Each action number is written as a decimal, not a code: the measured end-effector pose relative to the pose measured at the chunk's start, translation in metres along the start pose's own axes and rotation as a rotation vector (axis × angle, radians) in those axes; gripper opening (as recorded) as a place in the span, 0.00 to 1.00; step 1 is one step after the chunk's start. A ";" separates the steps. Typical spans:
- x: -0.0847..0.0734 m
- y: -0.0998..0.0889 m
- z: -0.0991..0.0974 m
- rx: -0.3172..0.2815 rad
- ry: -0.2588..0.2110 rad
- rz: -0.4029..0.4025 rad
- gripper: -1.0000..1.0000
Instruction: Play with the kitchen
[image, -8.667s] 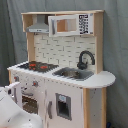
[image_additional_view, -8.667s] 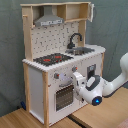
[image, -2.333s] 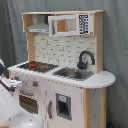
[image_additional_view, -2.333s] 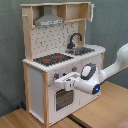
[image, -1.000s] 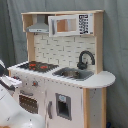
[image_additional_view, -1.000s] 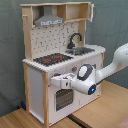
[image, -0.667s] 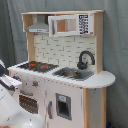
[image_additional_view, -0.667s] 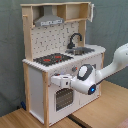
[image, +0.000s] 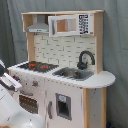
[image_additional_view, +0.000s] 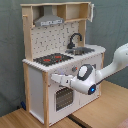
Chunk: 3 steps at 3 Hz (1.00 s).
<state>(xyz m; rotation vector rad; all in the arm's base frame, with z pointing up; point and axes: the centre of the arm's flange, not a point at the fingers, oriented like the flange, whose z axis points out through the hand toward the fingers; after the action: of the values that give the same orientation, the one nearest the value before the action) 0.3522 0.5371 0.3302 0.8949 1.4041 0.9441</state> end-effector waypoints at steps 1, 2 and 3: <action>0.000 0.000 0.000 0.000 0.000 0.115 0.00; 0.000 0.000 0.000 0.000 0.000 0.221 0.00; 0.000 0.000 0.000 0.000 0.000 0.330 0.00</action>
<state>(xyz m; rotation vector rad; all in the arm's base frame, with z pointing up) 0.3521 0.5372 0.3303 1.1493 1.2776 1.1901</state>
